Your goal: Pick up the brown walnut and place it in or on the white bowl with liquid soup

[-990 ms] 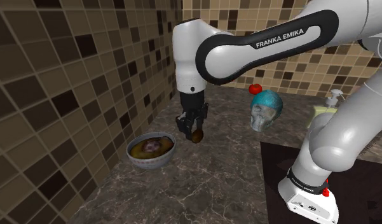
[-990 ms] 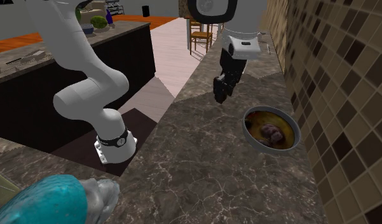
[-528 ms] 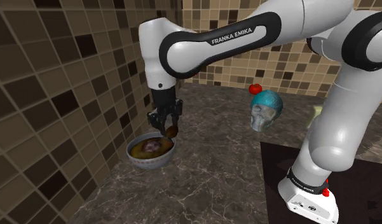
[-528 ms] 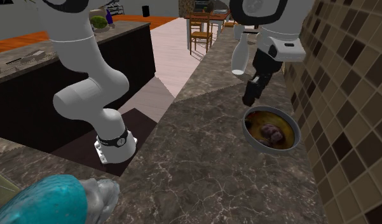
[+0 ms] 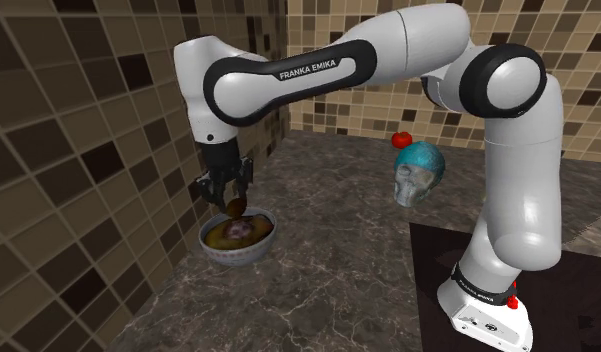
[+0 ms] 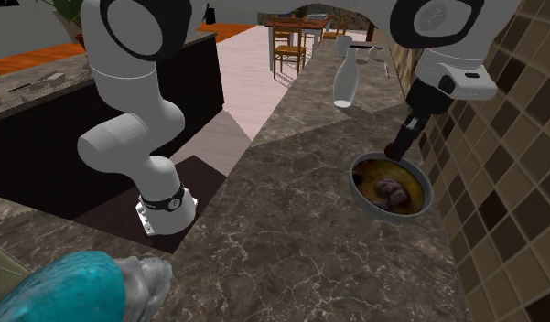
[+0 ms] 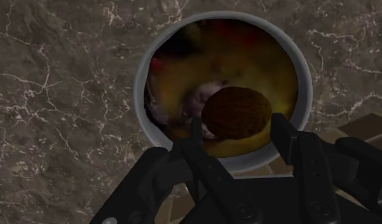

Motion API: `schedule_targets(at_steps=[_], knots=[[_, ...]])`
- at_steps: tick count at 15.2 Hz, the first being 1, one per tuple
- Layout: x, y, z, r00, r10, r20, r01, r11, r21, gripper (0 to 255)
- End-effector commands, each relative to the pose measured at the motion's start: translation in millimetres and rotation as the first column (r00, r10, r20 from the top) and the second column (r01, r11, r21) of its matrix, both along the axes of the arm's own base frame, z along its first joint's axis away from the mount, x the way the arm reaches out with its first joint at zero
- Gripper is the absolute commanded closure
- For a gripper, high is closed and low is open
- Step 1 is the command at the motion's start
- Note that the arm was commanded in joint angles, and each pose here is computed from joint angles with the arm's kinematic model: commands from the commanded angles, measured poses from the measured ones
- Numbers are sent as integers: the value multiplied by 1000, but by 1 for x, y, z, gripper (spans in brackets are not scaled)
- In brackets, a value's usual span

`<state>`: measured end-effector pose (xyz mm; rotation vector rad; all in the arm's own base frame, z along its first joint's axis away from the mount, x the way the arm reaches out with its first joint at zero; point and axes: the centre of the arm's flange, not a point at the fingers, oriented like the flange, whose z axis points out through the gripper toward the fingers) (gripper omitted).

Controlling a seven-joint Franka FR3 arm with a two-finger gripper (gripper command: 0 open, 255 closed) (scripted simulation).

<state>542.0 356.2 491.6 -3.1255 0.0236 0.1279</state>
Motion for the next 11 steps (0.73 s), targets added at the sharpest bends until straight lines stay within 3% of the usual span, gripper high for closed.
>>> schedule_targets(at_steps=[1, 11], knots=[[2, 2, -10, 1000, 0, 1, 0, 1000, 0, 255], [2, 2, -63, 1000, 0, 1, 0, 1000, 0, 255]])
